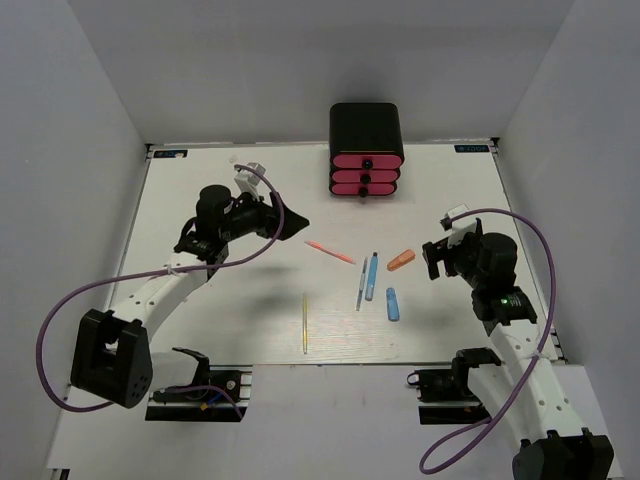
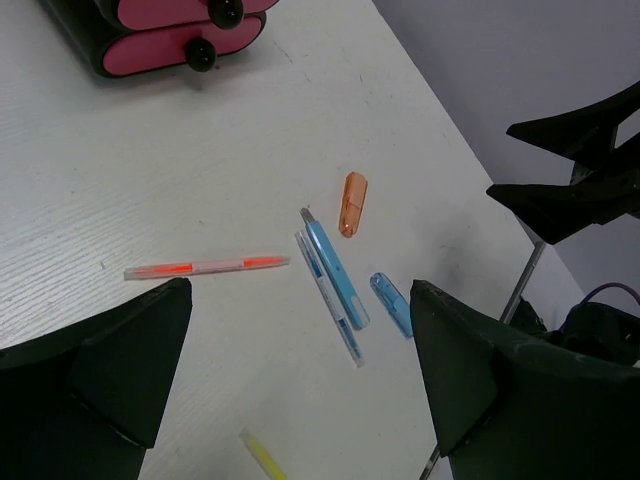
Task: Sort the stationery into containers
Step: Open the drawer at the center of the board.
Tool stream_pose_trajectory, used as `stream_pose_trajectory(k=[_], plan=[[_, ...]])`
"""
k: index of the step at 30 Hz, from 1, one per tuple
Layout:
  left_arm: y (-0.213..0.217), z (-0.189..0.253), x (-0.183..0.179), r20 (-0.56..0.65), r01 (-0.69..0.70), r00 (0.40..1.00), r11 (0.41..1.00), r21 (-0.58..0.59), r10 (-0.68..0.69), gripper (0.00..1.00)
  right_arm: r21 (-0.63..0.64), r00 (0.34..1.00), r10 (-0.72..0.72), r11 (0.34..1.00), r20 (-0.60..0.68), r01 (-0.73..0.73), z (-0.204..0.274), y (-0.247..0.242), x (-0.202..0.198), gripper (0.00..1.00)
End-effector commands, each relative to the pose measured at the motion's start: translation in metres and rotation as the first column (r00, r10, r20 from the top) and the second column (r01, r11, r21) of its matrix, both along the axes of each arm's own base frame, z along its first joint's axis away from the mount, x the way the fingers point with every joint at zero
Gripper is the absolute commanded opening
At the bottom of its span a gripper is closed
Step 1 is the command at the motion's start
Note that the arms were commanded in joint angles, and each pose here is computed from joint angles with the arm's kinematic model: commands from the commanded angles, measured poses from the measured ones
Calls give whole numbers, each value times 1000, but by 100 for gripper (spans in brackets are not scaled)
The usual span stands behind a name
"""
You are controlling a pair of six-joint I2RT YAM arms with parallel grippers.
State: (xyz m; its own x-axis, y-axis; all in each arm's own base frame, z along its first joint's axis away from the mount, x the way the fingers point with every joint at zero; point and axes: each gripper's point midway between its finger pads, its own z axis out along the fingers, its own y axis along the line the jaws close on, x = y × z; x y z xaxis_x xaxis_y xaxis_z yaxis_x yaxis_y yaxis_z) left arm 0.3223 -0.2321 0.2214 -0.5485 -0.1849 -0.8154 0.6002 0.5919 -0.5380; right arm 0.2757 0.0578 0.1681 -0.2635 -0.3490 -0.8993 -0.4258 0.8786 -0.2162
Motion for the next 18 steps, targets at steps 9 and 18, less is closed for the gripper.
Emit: stream_pose_trajectory(k=[9, 18], plan=[[-6, 7, 4, 21, -2, 1000, 998, -58, 3, 100, -10, 999, 38, 999, 1, -38, -1, 4, 0, 90], [-61, 2, 66, -44, -4, 999, 999, -38, 2, 27, -77, 996, -47, 996, -76, 41, -23, -13, 9, 90]])
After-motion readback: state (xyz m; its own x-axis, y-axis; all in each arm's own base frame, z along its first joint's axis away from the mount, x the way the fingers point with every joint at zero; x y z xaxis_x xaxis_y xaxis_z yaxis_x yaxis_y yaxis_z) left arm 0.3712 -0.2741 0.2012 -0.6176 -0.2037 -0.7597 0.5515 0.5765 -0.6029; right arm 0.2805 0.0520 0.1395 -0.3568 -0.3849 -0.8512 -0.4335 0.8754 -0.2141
